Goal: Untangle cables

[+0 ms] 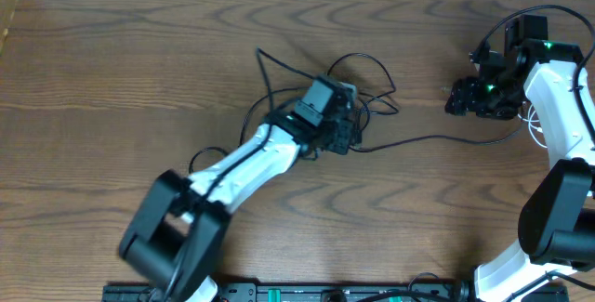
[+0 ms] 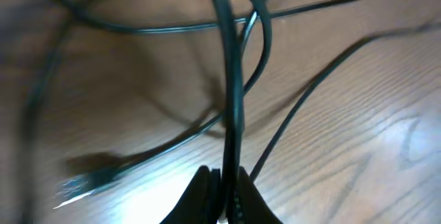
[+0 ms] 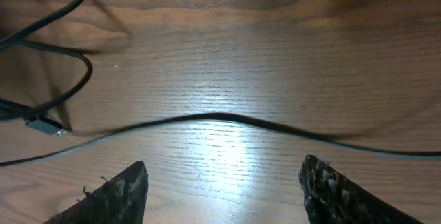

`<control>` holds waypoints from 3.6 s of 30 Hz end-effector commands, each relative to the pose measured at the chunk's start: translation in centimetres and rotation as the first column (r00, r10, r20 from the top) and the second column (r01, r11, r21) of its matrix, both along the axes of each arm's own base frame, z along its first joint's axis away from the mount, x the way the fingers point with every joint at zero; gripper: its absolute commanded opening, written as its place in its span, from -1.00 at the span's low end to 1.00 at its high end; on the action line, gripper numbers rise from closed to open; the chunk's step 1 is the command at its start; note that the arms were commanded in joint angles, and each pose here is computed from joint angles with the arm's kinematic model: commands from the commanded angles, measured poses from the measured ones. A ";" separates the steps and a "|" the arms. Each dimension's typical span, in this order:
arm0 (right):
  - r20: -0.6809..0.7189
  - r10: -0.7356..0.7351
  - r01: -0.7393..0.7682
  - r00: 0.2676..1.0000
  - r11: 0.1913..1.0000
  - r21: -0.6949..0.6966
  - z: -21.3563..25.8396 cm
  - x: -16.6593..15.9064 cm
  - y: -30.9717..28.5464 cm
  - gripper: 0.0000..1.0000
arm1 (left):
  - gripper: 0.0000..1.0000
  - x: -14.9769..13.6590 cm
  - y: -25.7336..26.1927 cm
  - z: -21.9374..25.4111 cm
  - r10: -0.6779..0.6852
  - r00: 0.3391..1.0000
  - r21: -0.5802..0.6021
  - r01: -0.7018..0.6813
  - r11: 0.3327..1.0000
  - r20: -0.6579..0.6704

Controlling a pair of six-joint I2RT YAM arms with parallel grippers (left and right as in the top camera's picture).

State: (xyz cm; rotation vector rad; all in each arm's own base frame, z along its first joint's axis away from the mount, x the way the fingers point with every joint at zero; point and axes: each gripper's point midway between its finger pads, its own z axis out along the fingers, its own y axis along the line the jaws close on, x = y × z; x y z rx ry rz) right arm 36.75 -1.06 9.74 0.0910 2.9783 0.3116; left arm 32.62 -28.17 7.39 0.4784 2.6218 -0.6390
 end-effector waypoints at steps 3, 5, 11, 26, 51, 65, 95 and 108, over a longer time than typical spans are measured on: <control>0.061 0.068 -0.075 0.996 0.989 0.129 1.5 0.3 2.5 0.36 | -0.85 1.6 5.2 12.1 0.124 0.974 -0.105 -0.106 0.989 0.189; 0.076 0.085 -0.096 0.993 0.983 0.157 1.7 0.5 3.3 0.36 | -0.85 1.7 8.3 14.8 0.190 0.954 -0.129 -0.163 0.978 0.232; 0.093 0.121 -0.132 0.988 0.984 0.118 1.6 0.8 3.6 0.36 | -0.85 2.1 17.2 19.8 0.411 0.869 -0.231 -0.355 0.906 0.275; 0.198 0.459 -0.488 0.866 0.863 0.131 2.2 0.0 11.6 0.52 | -0.85 3.5 19.9 11.3 0.464 0.886 -0.127 -0.461 0.878 -0.007; 0.334 0.615 -0.636 0.714 0.770 -0.058 0.5 1.9 18.6 0.26 | -0.85 2.8 19.9 5.6 0.451 0.874 -0.014 -0.461 0.887 -0.179; 0.305 0.522 -0.511 0.797 0.851 -0.122 -0.6 2.8 16.5 -0.98 | -0.85 2.7 19.9 5.5 0.446 0.877 -0.011 -0.455 0.890 -0.177; 0.651 -0.206 0.512 0.730 0.797 -0.322 21.8 1.3 -14.2 -0.96 | -0.85 2.8 25.2 4.9 0.589 0.806 0.188 -0.570 0.800 -0.060; 0.511 -0.433 0.635 0.743 0.697 -0.332 15.8 -1.3 -21.7 -0.98 | -0.85 2.3 24.8 4.7 0.578 0.811 0.182 -0.558 0.810 -0.091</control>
